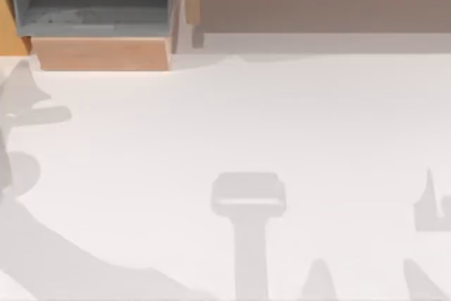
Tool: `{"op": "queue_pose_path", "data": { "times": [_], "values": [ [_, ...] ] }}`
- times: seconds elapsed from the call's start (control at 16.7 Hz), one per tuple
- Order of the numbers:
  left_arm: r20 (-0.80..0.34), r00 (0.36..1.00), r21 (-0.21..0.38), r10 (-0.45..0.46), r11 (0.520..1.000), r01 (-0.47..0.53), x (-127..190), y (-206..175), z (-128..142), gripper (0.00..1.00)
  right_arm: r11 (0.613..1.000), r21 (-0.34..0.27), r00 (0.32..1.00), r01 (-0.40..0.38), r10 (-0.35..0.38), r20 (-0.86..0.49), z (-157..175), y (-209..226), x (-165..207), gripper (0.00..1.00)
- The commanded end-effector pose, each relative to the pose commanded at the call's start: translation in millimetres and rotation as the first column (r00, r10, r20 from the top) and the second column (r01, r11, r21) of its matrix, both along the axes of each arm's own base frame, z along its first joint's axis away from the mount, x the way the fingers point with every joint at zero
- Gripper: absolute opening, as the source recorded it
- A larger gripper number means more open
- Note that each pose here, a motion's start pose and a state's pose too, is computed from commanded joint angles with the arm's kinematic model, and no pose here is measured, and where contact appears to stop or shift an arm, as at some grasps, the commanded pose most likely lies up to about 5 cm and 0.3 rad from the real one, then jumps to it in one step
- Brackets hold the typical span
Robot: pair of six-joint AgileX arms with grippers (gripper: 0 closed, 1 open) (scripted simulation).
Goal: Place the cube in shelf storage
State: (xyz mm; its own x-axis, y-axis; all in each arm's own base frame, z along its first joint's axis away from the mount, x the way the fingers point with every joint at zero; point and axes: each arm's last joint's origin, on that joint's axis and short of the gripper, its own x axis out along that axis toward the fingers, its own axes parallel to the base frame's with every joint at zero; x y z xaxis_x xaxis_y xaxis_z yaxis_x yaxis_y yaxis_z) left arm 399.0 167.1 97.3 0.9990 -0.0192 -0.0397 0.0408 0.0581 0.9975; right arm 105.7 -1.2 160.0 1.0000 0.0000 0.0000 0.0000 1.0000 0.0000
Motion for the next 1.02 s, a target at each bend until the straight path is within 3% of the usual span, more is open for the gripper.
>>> {"op": "queue_pose_path", "data": {
  "times": [0.18, 0.6, 1.02],
  "values": [
    [0.040, 0.999, 0.057, -0.003, 0.998, 0.001, 8.4, 3.8, -2.1, 1.00, 1.000, 0.000, 1.000, 0.000, 0.000, 0.000, 0.0, 0.0, 0.0, 1.00],
    [0.040, 0.999, 0.057, 0.000, 0.998, -0.003, 8.2, 5.2, -1.4, 1.00, 1.000, 0.000, 1.000, 0.000, 0.000, 0.000, 0.0, 0.0, 0.0, 1.00],
    [0.041, 0.999, 0.058, -0.003, 0.998, 0.001, 33.6, 3.4, -2.2, 1.00, 1.000, 0.000, 1.000, 0.000, 0.000, 0.000, 0.0, 0.0, 0.0, 1.00]
  ]
}}
